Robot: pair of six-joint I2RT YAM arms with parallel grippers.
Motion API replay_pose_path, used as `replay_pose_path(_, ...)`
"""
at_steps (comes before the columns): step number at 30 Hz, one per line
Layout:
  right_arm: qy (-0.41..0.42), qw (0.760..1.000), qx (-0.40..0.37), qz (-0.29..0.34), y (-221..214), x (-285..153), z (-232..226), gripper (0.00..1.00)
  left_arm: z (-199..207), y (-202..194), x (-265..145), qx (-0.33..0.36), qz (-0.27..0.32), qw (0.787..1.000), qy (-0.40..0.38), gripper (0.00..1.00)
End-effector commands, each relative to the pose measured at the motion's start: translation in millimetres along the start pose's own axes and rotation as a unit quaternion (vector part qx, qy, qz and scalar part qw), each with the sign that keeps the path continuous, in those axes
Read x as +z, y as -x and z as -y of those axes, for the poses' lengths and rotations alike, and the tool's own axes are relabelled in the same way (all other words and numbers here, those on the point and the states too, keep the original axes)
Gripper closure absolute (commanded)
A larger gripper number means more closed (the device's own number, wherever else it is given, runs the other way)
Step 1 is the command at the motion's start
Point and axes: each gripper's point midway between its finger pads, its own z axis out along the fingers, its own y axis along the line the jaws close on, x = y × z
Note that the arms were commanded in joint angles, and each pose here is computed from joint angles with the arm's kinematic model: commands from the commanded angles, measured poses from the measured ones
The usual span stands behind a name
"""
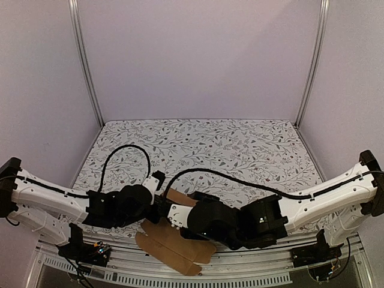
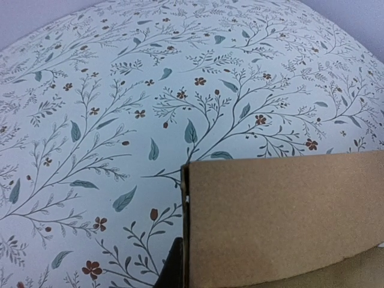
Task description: Fold the paper box
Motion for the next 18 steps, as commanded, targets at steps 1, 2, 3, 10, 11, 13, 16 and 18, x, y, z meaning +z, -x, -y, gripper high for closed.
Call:
replay_pose_path(1,0.037,0.996,0.071,0.026,14,-14,18,0.26,8,25,9,0.027,0.02,0.999,-0.003,1.0)
replay_pose_path(2,0.038,0.996,0.081,0.03,15,-16,23,0.25,10,29,11,0.031,0.021,0.999,-0.005,1.0)
replay_pose_path(3,0.036,0.995,0.093,0.028,12,-14,31,0.25,11,32,13,0.036,0.022,0.999,-0.007,1.0)
replay_pose_path(10,0.025,0.984,0.173,0.019,-8,-11,74,0.24,19,55,34,0.048,0.031,0.998,-0.041,1.0)
replay_pose_path(11,0.027,0.982,0.187,0.018,-11,-10,80,0.24,21,57,36,0.051,0.035,0.997,-0.048,1.0)
replay_pose_path(13,0.026,0.975,0.223,0.009,-22,-5,90,0.24,25,61,41,0.056,0.044,0.995,-0.063,1.0)
replay_pose_path(16,0.034,0.963,0.266,-0.001,-36,2,99,0.27,37,60,50,0.079,0.055,0.991,-0.095,1.0)
replay_pose_path(18,0.038,0.955,0.293,0.0,-43,8,103,0.3,41,58,57,0.085,0.059,0.989,-0.103,1.0)
